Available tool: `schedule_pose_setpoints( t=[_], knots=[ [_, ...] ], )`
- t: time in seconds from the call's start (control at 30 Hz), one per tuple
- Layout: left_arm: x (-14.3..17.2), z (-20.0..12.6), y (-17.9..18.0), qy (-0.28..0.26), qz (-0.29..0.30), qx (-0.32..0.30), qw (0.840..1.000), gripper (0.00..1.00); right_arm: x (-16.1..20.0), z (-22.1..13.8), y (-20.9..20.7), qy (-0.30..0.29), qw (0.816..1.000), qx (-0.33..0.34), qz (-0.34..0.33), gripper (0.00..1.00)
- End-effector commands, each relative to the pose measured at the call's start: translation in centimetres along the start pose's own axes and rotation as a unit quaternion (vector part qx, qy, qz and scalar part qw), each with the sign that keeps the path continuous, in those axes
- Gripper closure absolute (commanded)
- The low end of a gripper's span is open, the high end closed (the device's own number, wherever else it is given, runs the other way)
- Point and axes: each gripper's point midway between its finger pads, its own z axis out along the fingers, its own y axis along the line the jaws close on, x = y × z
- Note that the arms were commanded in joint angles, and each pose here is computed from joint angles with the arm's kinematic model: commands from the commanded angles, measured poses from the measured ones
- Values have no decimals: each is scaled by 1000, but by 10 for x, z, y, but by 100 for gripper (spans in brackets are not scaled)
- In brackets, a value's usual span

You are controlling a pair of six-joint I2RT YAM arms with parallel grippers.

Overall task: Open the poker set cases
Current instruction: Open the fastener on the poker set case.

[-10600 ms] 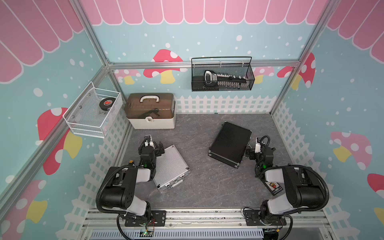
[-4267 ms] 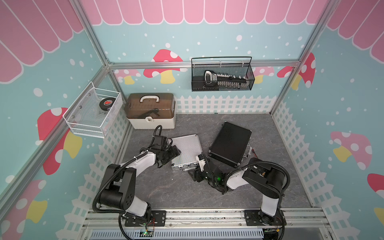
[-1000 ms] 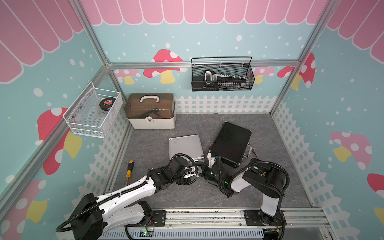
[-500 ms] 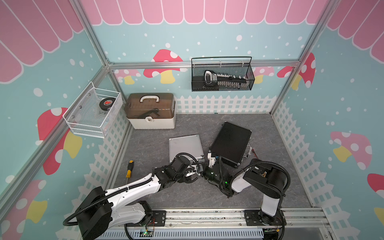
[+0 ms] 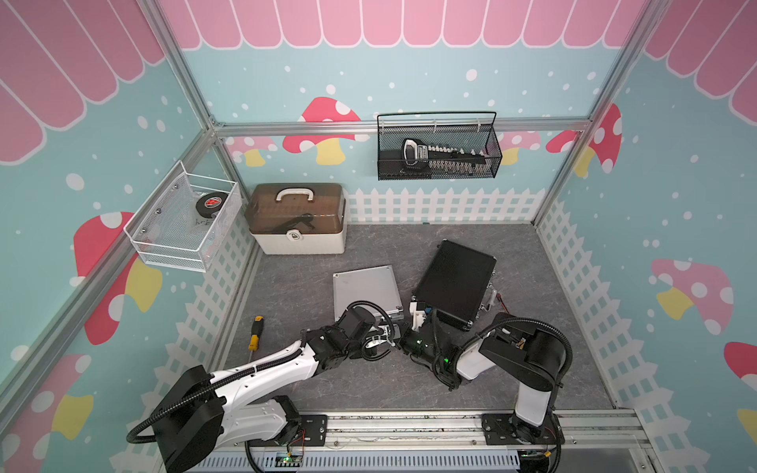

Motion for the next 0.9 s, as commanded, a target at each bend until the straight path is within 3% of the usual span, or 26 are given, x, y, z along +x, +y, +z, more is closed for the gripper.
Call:
schedule_pose_setpoints(
  t=[0.0,0.3,0.87],
  knots=[
    [3,-8,-15,-6,26,38,999,32,-8,-5,48,-15,996,-87,-2,100],
    [4,-9,-36,-8,34,87,996,32,-7,-3,45,-15,996,-86,3,100],
    [3,-4,-41,-1,40,99,994,33,-8,-2,41,-18,996,-85,9,100]
  ],
)
